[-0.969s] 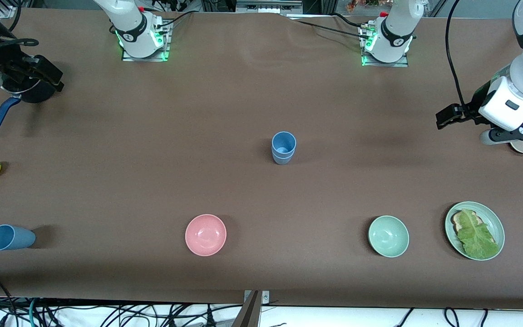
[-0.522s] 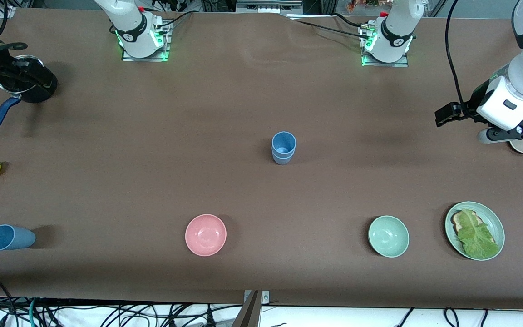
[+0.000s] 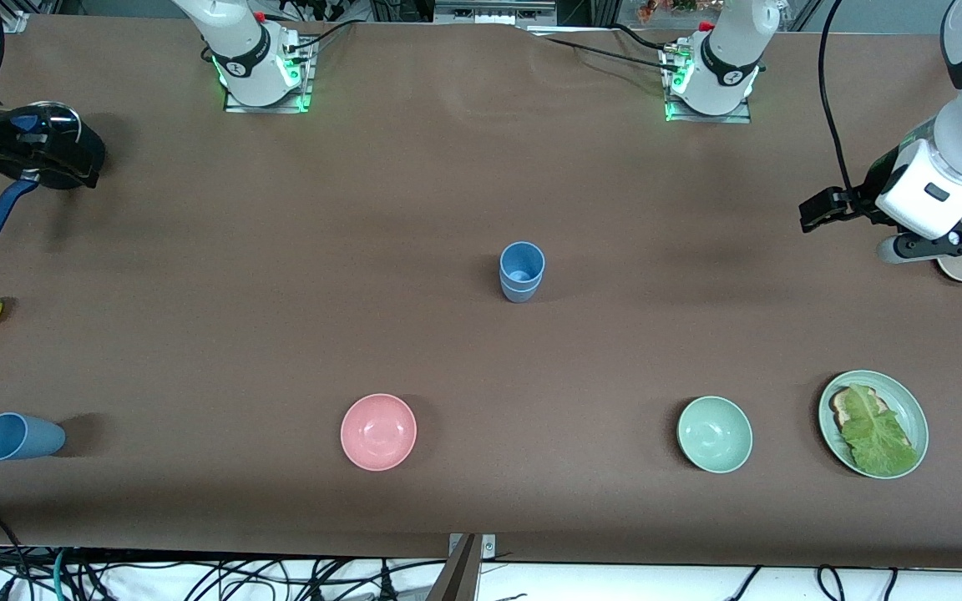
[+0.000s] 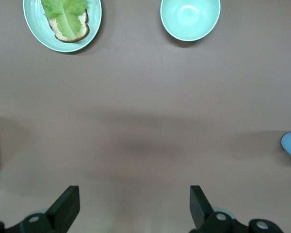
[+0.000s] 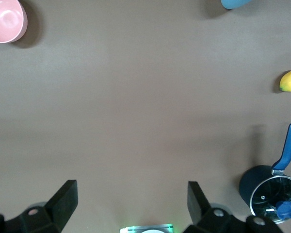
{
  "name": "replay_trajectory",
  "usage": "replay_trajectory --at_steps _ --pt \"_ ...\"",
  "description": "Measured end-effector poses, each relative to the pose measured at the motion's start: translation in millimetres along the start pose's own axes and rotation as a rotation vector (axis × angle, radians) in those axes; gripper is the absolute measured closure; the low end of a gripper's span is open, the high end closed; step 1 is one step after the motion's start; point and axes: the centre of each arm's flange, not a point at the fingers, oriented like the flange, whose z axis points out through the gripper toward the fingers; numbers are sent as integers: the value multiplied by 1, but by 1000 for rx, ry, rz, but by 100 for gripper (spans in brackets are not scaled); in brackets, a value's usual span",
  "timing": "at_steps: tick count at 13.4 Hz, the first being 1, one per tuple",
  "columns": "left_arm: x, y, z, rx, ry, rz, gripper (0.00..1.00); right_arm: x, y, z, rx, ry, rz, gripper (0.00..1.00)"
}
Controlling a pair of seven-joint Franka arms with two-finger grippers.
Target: Stack blue cups with both arms
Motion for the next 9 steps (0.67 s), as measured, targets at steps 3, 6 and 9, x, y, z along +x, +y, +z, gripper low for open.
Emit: replay_trajectory --at_steps 3,6,9 --pt "-2 -1 0 3 -11 -1 0 6 3 7 1 -19 6 0" --pt "-3 -1 -1 5 -20 -1 0 6 4 8 2 -25 6 0" --pt "-3 -1 -10 1 -3 11 0 6 4 6 2 -21 6 0"
